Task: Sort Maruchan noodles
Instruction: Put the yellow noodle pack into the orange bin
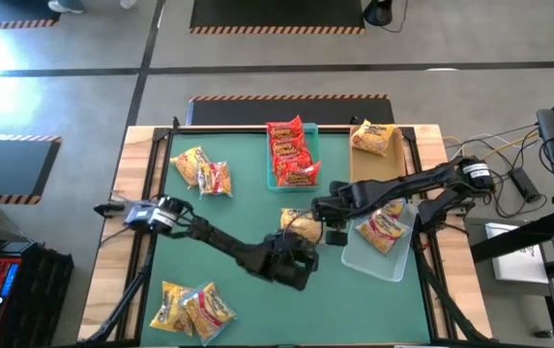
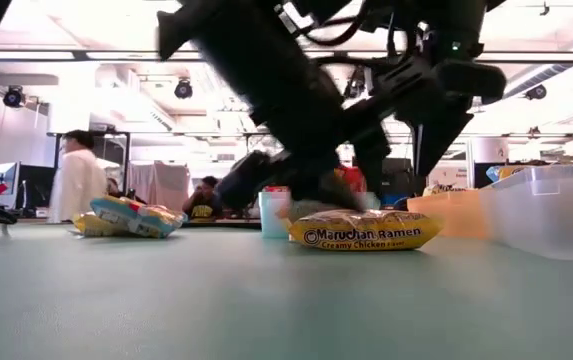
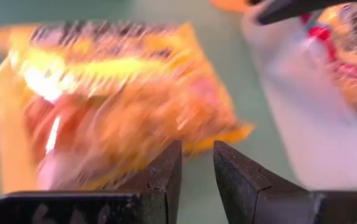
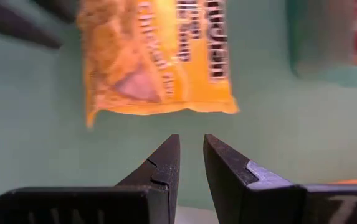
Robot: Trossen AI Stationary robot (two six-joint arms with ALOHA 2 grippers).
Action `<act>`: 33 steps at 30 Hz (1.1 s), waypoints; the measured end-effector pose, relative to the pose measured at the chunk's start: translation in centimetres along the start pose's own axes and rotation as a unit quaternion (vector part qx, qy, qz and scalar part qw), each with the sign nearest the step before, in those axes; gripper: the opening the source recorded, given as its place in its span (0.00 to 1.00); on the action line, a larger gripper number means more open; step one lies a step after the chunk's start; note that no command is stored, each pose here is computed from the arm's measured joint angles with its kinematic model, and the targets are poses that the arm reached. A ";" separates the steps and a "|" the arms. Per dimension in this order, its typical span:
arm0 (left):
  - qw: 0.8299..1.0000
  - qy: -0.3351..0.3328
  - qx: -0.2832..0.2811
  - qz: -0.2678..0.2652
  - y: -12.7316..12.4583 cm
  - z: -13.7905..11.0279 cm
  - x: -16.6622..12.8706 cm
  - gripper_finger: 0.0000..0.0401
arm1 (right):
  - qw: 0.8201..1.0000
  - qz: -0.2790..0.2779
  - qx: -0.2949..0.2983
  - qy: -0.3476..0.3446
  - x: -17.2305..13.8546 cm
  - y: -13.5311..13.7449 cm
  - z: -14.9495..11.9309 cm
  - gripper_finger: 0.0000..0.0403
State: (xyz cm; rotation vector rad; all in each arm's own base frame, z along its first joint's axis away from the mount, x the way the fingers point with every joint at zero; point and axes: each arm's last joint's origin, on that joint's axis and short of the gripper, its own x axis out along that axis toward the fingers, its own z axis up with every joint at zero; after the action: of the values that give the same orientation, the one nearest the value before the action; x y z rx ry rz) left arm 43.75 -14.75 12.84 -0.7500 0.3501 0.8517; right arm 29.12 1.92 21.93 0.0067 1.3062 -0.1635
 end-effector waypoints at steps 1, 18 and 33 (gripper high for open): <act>1.000 -0.003 0.009 -0.002 -0.4 0.5 0.2 0.19 | 1.000 -0.002 0.004 -0.003 -0.1 -0.4 -0.1 0.16; 0.999 0.019 -0.007 0.026 0.2 3.5 3.3 0.19 | 0.983 0.094 0.065 -0.144 -0.4 -4.5 -1.9 0.16; 0.998 0.043 -0.024 0.029 0.3 3.1 3.4 0.19 | 0.972 0.093 0.083 -0.199 -1.8 -5.7 -1.8 0.16</act>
State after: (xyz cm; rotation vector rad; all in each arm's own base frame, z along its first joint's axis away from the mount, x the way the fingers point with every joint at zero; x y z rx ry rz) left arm 45.61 -10.52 12.90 -0.8252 0.4309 0.8872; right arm 26.19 -3.36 23.69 0.2283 0.8834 -0.1060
